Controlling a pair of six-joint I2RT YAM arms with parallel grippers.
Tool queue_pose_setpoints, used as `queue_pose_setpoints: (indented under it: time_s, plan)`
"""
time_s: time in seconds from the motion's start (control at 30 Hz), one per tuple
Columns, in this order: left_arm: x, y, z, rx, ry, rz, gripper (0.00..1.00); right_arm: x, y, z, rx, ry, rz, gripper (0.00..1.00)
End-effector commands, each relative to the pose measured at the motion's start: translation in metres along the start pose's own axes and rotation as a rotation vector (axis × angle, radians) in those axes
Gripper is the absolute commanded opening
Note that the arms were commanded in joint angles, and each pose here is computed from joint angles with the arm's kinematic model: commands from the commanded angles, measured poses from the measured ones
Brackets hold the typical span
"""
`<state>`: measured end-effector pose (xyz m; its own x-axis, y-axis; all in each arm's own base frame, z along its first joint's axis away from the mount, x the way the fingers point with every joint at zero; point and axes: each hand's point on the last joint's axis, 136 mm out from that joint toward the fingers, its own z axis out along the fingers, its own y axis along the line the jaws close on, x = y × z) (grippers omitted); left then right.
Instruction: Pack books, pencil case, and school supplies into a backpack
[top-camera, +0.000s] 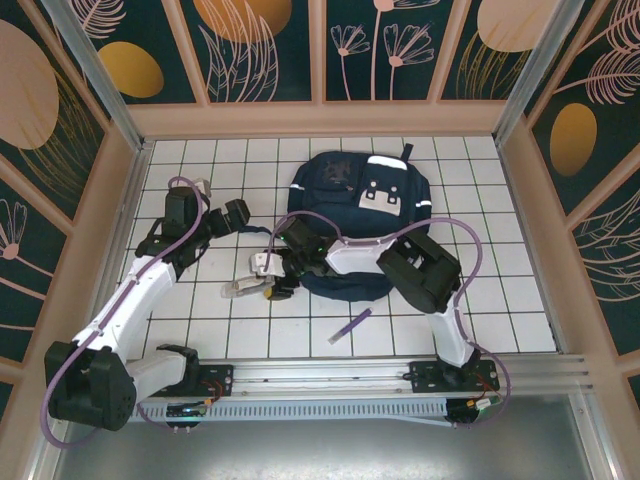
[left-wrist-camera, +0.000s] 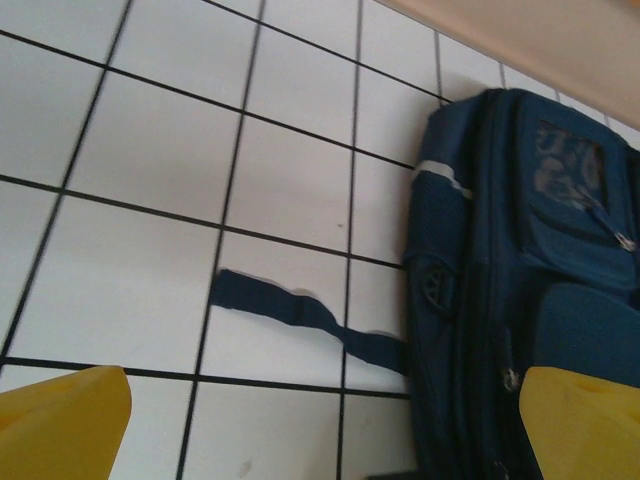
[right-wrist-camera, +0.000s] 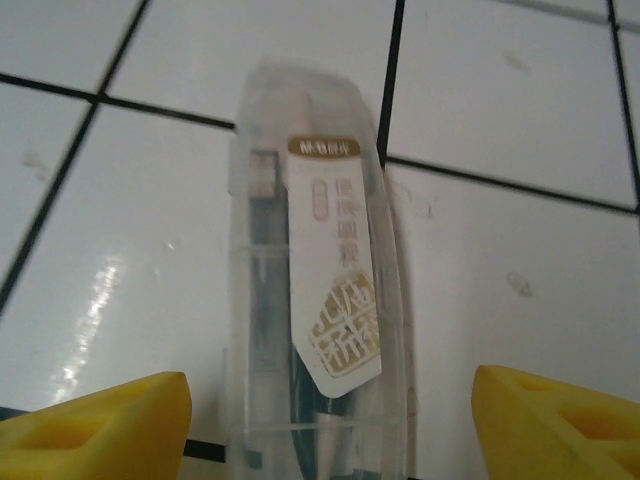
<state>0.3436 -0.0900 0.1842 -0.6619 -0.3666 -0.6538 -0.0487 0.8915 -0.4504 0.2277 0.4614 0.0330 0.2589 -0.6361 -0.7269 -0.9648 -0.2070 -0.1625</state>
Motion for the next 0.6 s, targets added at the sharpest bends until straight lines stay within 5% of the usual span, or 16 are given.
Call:
queue_pose_setpoints:
  time_s: [0.0,0.23,0.57]
  plan:
    - [-0.005,-0.02,-0.006,0.101,0.005,0.07,0.99,0.03,0.01,0.011,-0.037,0.136,0.08,0.71]
    - [-0.007,-0.049,-0.015,0.262,-0.035,0.294,0.98,0.038,0.029,0.005,-0.1,0.16,0.109,0.33]
    - [0.035,-0.099,-0.023,0.615,-0.091,0.914,0.94,-0.01,0.03,-0.094,0.027,-0.047,0.13,0.29]
